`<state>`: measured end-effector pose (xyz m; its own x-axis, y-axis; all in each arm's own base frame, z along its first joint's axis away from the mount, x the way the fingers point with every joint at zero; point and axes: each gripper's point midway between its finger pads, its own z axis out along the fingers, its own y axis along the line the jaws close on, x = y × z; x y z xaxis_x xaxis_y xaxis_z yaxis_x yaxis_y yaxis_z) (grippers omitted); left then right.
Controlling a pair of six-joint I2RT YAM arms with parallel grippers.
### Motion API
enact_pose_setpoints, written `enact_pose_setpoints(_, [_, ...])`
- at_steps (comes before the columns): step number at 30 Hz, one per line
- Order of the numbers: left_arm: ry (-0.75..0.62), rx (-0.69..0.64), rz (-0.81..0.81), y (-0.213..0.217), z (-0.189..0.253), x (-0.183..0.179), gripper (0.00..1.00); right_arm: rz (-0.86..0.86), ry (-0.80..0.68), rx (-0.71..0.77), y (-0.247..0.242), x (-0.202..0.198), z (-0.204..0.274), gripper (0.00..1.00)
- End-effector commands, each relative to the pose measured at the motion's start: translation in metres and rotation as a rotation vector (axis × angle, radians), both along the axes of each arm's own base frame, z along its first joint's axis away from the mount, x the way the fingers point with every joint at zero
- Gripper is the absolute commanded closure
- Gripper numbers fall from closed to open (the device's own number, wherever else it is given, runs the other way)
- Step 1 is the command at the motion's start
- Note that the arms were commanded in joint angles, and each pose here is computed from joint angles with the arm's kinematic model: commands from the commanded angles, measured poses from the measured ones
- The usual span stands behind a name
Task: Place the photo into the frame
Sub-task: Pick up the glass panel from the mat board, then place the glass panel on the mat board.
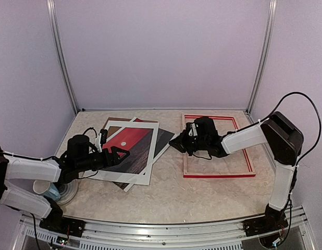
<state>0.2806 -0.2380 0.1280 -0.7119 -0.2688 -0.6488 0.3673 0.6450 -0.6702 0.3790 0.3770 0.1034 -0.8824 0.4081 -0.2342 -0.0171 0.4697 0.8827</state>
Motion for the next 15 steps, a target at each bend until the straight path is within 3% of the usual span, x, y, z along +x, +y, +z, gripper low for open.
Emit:
enact_pose_setpoints(1, [0.001,-0.002,0.011,0.004,0.002,-0.002,0.14,0.039,-0.02,-0.025,-0.022,-0.006,0.014,0.96])
enact_pose_setpoints(15, [0.003,-0.014,0.006,0.002,0.006,-0.002,0.14,0.09,0.018,-0.171,-0.109,-0.011,0.015,0.95])
